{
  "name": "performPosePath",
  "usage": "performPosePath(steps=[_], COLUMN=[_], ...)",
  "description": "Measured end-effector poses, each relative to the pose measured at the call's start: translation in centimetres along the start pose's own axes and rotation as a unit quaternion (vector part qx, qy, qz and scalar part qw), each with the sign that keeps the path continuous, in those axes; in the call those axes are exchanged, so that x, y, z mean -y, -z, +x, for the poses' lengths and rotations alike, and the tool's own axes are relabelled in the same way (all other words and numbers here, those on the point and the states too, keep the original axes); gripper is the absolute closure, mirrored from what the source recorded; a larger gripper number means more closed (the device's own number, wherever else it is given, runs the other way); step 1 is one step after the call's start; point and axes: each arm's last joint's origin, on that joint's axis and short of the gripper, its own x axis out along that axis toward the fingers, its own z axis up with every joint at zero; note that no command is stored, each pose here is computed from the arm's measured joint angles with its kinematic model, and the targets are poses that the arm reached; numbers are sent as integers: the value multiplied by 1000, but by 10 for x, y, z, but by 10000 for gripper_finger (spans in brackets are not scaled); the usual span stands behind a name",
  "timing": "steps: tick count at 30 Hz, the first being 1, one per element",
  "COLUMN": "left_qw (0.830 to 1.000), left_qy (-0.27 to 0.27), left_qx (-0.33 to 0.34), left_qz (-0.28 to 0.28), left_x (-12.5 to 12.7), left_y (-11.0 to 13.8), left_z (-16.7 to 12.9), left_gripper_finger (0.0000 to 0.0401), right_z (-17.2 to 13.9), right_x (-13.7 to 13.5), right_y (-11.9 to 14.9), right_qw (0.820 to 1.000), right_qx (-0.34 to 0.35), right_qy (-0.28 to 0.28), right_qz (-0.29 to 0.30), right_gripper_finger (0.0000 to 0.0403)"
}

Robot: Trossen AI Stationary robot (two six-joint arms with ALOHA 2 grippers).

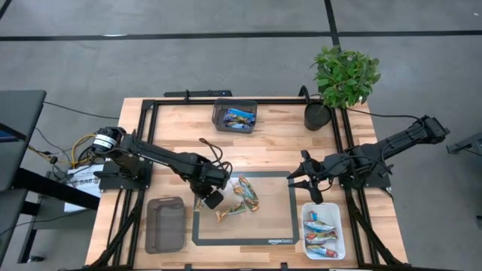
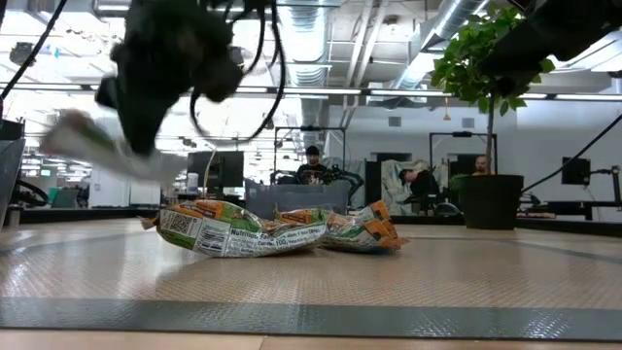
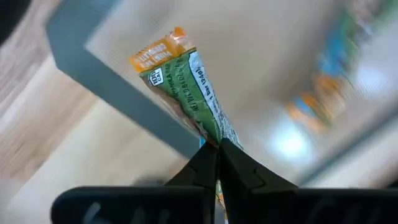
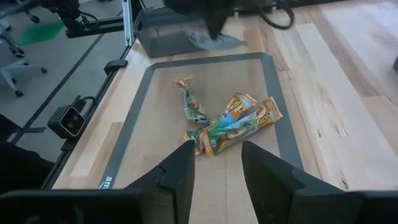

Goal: Pick and place Granola Bars by type
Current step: Put the left orange snack bar into the bottom black transparent bin

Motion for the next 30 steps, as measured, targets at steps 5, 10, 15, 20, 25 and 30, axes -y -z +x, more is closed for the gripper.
performPosePath(steps=[5,10,15,20,25,30], left_qw=[995,985,966,965,971,974], left_qy=[9,-1,-29,-58,-94,-97], left_qx=[-34,-123,-227,-238,-214,-202], left_qz=[89,119,116,99,48,31], left_x=[20,25,28,33,32,33], left_y=[12,38,77,103,112,114], left_z=[-44,-73,-68,-52,-38,-35], left_gripper_finger=[401,401,401,401,401,398], right_z=[0,2,7,12,17,18], right_x=[-4,-4,-1,-1,-4,-5], right_y=[-3,-2,-4,-15,-28,-33], right_qw=[998,996,996,995,993,992], right_qx=[8,3,0,1,8,5], right_qy=[-52,-73,-63,-56,-56,-56], right_qz=[-35,-52,-60,-81,-105,-109], right_gripper_finger=[280,280,280,280,280,280])
